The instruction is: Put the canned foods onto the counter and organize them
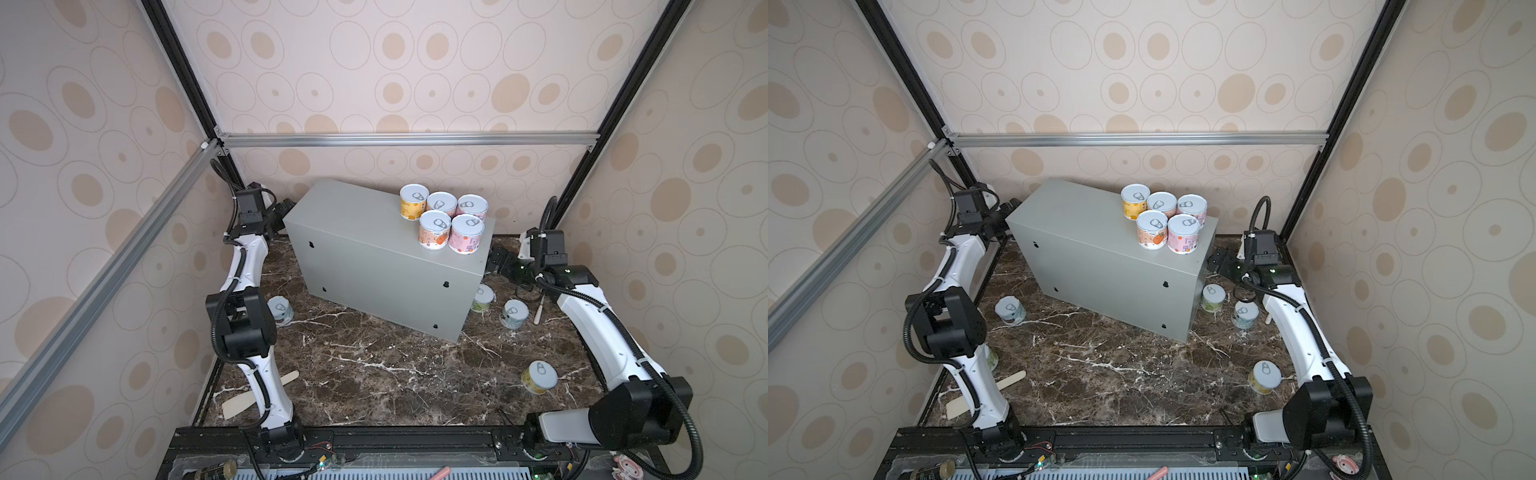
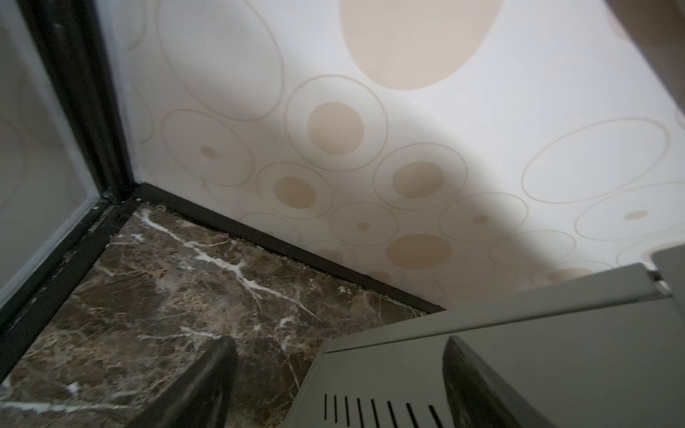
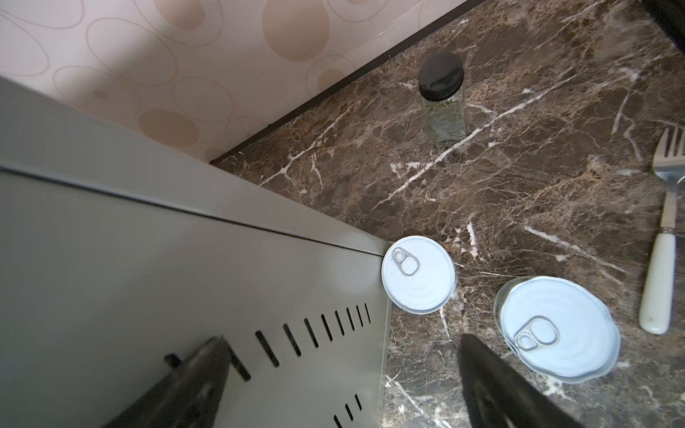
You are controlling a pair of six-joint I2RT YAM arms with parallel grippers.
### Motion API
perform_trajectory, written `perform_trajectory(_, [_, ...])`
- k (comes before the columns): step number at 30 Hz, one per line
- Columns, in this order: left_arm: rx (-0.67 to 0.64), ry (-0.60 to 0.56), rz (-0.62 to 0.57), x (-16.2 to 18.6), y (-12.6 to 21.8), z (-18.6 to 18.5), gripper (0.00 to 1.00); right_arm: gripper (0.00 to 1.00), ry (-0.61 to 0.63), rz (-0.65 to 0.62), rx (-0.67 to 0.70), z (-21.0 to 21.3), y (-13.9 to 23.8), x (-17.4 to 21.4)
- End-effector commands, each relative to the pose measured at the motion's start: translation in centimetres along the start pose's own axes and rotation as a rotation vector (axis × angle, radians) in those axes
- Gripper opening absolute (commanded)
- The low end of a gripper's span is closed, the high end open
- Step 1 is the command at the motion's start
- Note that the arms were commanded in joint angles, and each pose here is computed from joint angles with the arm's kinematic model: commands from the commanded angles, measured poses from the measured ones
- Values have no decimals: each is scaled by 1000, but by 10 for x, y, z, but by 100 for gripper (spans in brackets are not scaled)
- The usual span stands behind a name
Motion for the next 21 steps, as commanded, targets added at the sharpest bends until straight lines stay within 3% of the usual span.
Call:
perform_trajectory(1, [25,-71,-7,-8,2,-16,86,99,14,-21,-71,20,1,-11])
perform_trajectory(21, [63,-120,-21,33,48,-49,84,99,16,48,-114,40,-33,-27])
Point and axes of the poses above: each gripper's point midway between its finger pads, its own y axis back along the fingers, its own z axis along the line the jaws close on, x = y × z, the point moved 4 cm from there along y, back along the fingers, and after that the axes turned 5 degrees about -y, right-handed, at the moved point
